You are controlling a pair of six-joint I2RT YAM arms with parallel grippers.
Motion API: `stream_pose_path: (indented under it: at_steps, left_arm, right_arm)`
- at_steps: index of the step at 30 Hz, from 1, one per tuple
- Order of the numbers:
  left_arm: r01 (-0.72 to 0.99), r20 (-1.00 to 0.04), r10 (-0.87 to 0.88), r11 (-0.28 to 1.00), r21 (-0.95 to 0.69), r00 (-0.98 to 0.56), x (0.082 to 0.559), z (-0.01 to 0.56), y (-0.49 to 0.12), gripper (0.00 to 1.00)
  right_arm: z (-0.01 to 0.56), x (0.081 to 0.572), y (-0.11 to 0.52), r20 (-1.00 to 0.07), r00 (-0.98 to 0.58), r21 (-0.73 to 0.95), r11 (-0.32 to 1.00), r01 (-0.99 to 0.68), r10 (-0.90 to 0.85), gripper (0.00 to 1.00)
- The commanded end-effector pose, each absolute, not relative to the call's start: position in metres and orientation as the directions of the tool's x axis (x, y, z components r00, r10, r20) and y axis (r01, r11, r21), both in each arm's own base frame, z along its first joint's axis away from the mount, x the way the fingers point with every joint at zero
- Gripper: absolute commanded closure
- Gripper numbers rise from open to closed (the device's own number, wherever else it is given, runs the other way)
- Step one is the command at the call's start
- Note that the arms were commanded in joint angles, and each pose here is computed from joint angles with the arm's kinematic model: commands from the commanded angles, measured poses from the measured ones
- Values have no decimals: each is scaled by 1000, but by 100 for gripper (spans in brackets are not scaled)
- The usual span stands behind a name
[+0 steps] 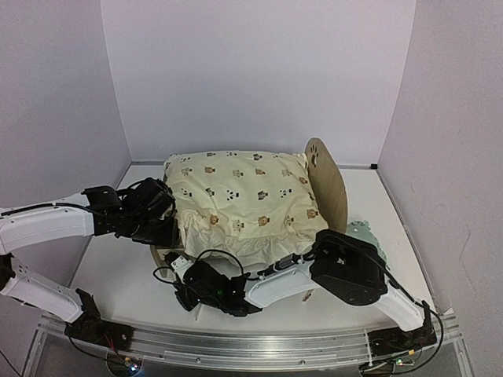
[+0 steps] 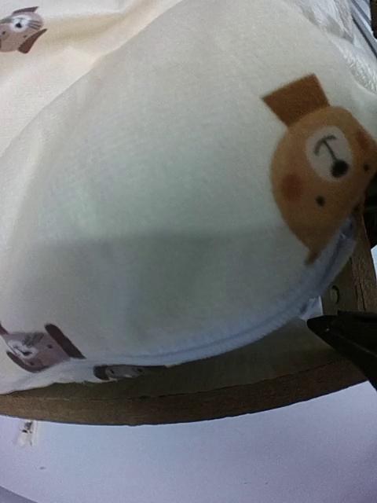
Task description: Set up the pet bed
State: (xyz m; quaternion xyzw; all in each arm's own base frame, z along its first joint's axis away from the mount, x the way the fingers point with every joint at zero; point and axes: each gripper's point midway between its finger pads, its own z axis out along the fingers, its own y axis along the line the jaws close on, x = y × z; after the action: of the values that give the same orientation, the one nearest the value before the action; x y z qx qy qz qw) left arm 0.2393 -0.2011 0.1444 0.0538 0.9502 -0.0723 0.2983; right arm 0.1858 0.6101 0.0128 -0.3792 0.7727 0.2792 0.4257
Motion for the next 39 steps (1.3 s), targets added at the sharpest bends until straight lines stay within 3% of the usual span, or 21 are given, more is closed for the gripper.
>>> stream_pose_path:
  at_steps: [1, 12, 20, 28, 39]
  left_arm:
    - [99, -583, 50, 994, -53, -811, 240, 156, -183, 47]
    - [98, -571, 42, 993, -68, -820, 231, 175, -178, 44]
    - [97, -536, 33, 991, -92, -844, 215, 172, -170, 41]
    - [120, -524, 59, 989, -82, -850, 217, 168, -175, 28]
    - [126, -490, 68, 988, -87, -869, 206, 166, -171, 33]
  right_arm:
    - [67, 168, 603, -857, -395, 193, 506, -841, -329, 100]
    - [78, 130, 585, -705, -527, 321, 449, -833, -473, 100]
    - [56, 124, 531, -615, -518, 231, 493, -839, -595, 100]
    - [57, 118, 499, -561, -479, 168, 473, -865, -675, 100]
    - [30, 122, 459, -472, -498, 130, 502, -855, -727, 100]
